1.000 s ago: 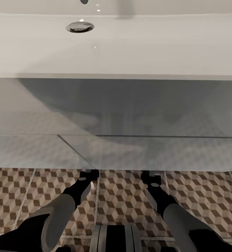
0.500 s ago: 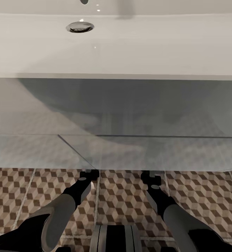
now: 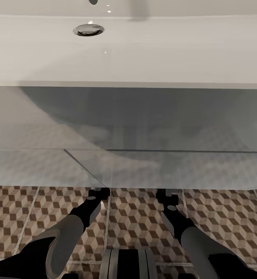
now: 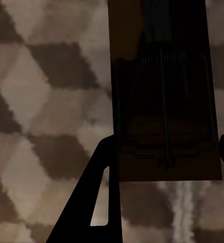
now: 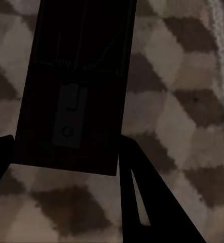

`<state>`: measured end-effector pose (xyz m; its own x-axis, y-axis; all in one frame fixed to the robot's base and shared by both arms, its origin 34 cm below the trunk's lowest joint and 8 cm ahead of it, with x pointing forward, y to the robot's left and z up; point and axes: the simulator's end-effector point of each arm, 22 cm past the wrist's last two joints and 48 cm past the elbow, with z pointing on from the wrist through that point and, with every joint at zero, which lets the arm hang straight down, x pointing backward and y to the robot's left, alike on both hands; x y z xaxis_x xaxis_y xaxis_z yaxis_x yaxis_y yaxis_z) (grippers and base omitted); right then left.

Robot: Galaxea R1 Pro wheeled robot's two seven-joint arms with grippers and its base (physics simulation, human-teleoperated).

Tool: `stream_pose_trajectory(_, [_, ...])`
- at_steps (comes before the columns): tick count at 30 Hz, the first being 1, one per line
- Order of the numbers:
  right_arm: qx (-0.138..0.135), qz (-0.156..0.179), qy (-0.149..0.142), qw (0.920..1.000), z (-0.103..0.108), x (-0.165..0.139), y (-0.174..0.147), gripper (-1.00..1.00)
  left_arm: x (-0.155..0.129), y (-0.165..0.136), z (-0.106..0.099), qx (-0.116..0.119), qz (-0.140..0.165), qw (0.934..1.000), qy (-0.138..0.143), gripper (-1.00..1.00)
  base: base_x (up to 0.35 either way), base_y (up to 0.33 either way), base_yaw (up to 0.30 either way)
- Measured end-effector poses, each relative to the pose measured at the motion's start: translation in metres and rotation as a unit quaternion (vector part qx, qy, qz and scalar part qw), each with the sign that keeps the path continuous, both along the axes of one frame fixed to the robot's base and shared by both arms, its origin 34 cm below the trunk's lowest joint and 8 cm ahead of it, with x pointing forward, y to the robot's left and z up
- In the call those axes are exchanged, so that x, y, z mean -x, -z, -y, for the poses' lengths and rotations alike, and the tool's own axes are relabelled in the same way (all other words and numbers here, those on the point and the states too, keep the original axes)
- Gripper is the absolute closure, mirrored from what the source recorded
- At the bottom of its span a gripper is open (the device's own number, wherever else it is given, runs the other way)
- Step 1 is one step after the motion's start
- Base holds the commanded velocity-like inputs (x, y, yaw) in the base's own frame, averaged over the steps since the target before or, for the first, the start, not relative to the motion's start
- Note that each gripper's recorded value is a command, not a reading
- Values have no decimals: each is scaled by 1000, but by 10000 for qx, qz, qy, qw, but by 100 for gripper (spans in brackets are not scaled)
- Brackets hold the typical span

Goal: Take the four mousetraps from the cabinet in the bathroom and place them on the bathroom floor. Make sure all four end up on the same floor surface, and ensure that at least two of them are either under or directly next to the same bathroom sink.

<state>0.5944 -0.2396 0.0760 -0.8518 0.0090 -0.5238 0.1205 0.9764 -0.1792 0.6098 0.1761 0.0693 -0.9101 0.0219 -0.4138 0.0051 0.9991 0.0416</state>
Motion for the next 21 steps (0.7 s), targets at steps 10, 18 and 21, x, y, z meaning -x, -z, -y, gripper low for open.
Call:
stream_pose_trajectory(10, [-11, 8, -6, 10000, -2, 0, 0, 100, 3, 1, 2, 23, -38, 10000, -14, 100, 0, 0, 0])
stream_pose_trajectory(18, [-17, 9, -13, 10000, -3, 0, 0, 100, 4, 2, 2, 50, -51, 9999, -70, 100, 0, 0, 0])
stream_pose_trajectory(21, [-17, 12, -16, 10000, -3, -1, 0, 100, 4, 1, 2, 53, -49, 9999, -78, 100, 0, 0, 0])
